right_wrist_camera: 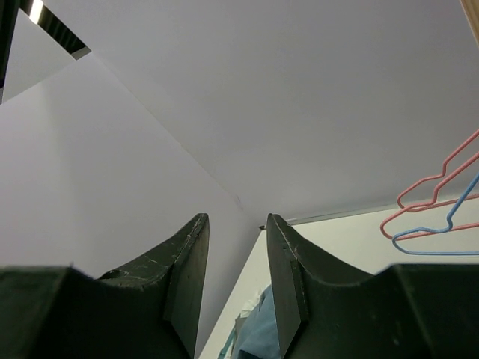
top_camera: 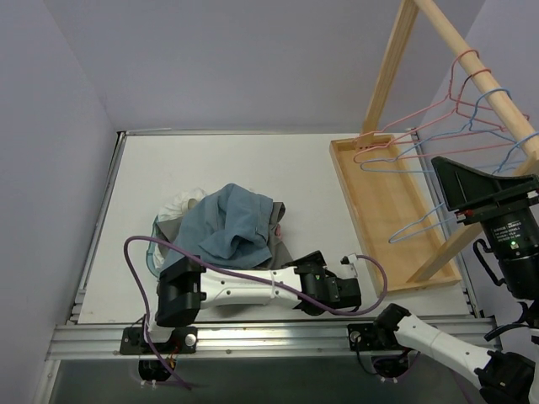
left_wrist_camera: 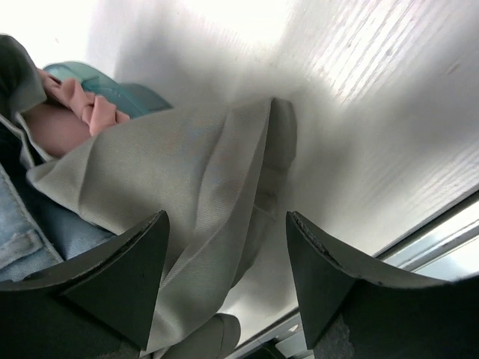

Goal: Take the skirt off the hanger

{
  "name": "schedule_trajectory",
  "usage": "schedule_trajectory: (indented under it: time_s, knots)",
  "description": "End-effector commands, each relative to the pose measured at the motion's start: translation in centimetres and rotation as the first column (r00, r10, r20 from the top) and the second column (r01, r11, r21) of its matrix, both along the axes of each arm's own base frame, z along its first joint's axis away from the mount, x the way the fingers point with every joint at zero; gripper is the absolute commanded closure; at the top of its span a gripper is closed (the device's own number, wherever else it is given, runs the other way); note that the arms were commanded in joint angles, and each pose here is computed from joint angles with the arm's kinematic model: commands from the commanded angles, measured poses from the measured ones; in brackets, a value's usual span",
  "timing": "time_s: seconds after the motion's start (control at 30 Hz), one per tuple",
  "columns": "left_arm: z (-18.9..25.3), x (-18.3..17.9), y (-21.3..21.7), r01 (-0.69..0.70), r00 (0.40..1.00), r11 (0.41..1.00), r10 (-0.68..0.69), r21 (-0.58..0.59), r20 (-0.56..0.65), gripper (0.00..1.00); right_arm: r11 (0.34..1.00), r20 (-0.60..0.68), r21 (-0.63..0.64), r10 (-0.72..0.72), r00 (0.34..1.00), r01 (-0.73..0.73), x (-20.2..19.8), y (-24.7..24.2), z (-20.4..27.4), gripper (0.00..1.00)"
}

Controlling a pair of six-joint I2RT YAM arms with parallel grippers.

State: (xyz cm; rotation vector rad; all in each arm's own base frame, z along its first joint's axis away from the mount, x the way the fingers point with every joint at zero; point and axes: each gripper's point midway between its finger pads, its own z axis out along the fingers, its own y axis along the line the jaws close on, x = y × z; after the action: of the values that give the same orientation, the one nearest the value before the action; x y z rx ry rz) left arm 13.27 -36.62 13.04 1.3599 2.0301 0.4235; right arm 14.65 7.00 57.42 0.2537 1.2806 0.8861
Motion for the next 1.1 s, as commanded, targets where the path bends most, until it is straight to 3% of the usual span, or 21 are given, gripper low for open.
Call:
schedule_trajectory:
  time_s: [0.0,0.2,0.23,0.3,0.33,0.37,0.63,0.8,0.87,1.07]
  knots:
    - [-0.9,1.0,1.2,-0.051,0.999,0.999,0.051,0.017,0.015,0.28,0.998,0.047,0.059,0.003,0.999,-0.006,-1.0,-0.9,1.4,0.67]
    - [-3.2,2.0,2.2,-0.068,0.998,0.995,0.067,0.073,0.014,0.37,0.998,0.047,0.059,0.003,0.999,-0.006,-1.1,-1.0,1.6,0.67]
    - [-3.5,2.3,2.3,-0.07,0.997,0.995,0.068,0.076,0.024,0.5,0.998,0.045,0.058,0.002,0.999,-0.004,-1.0,-0.9,1.6,0.67]
    - [-3.7,3.0,2.5,-0.078,0.997,0.994,0.077,0.07,0.025,0.68,0.998,0.044,0.056,0.0,0.999,-0.002,-1.0,-0.9,1.5,0.67]
    - [-3.6,3.1,2.6,-0.083,0.996,0.994,0.082,0.066,0.025,0.91,0.998,0.043,0.056,-0.002,0.999,-0.001,-0.9,-0.9,1.4,0.67]
    - [-3.0,3.3,2.5,-0.089,0.995,0.994,0.086,0.056,0.042,0.97,0.998,0.044,0.057,0.0,0.999,-0.002,-0.9,-0.9,1.4,0.67]
    - [5.5,6.0,4.4,-0.155,0.978,0.973,0.175,-0.169,0.111,0.98,0.999,0.036,0.044,0.007,0.999,-0.008,-0.5,-0.3,1.3,0.67]
    - [10.5,8.6,7.3,-0.211,0.967,0.92,0.247,-0.331,0.07,0.98,0.999,0.038,0.04,0.022,0.999,-0.023,-0.3,0.2,1.3,0.67]
    - [10.4,9.5,9.3,-0.263,0.955,0.906,0.293,-0.332,0.045,0.98,0.999,0.039,0.038,0.023,0.999,-0.024,-0.2,0.3,1.3,0.67]
    - [8.0,12.5,16.2,-0.475,0.876,0.789,0.464,-0.389,-0.129,0.98,0.999,0.041,0.041,0.019,0.999,-0.021,-0.5,0.0,1.4,0.67]
